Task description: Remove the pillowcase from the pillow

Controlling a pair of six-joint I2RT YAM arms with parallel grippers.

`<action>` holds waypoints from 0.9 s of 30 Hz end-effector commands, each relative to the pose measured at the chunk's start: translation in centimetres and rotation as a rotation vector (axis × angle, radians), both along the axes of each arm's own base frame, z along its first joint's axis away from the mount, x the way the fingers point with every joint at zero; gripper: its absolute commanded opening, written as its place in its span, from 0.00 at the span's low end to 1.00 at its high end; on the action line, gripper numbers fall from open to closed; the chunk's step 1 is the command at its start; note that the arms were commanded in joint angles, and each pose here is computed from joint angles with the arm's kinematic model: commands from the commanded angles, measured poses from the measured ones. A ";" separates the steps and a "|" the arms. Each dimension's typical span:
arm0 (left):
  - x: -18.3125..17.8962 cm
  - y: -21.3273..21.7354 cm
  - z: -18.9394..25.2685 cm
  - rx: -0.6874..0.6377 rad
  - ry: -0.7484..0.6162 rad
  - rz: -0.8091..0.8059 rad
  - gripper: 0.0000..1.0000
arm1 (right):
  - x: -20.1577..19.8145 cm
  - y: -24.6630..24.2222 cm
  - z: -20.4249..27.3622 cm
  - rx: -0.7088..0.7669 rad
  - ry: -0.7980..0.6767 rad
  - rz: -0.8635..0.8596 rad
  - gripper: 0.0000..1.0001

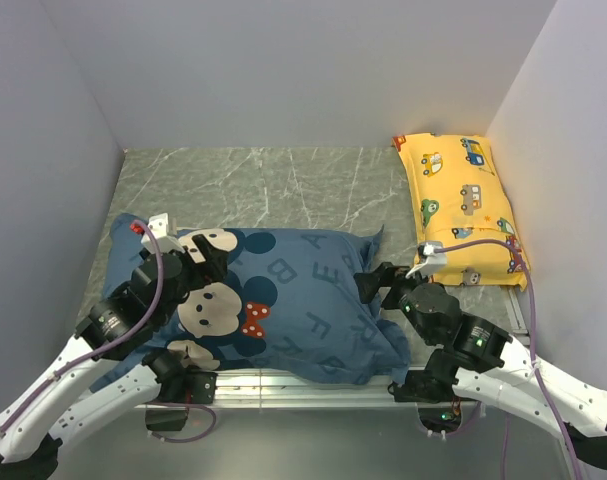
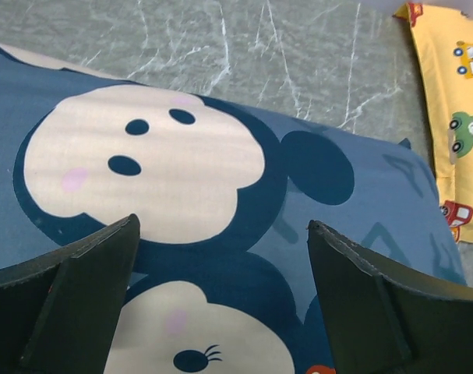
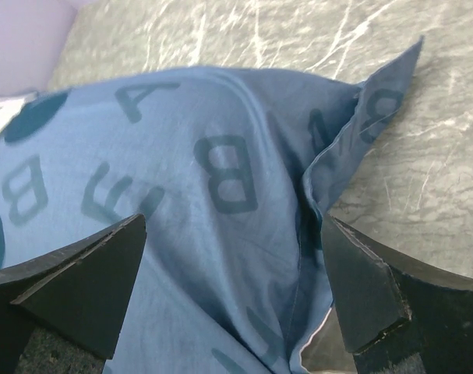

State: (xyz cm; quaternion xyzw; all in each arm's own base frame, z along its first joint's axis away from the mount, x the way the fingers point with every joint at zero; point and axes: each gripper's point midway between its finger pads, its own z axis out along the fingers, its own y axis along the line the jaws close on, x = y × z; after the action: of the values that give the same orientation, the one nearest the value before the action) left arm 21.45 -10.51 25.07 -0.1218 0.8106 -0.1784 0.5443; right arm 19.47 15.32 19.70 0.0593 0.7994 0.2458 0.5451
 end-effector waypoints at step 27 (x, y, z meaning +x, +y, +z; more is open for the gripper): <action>-2.0 1.2 1.6 -0.046 0.080 0.033 0.89 | -10.8 16.7 0.7 -0.608 -0.233 0.588 1.00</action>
State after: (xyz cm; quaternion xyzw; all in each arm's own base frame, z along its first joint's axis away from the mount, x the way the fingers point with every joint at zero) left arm 19.78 -9.27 25.52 -0.1528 0.8293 -0.1701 0.5099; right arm 8.69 30.61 18.57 -0.3622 0.7687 0.1728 0.4980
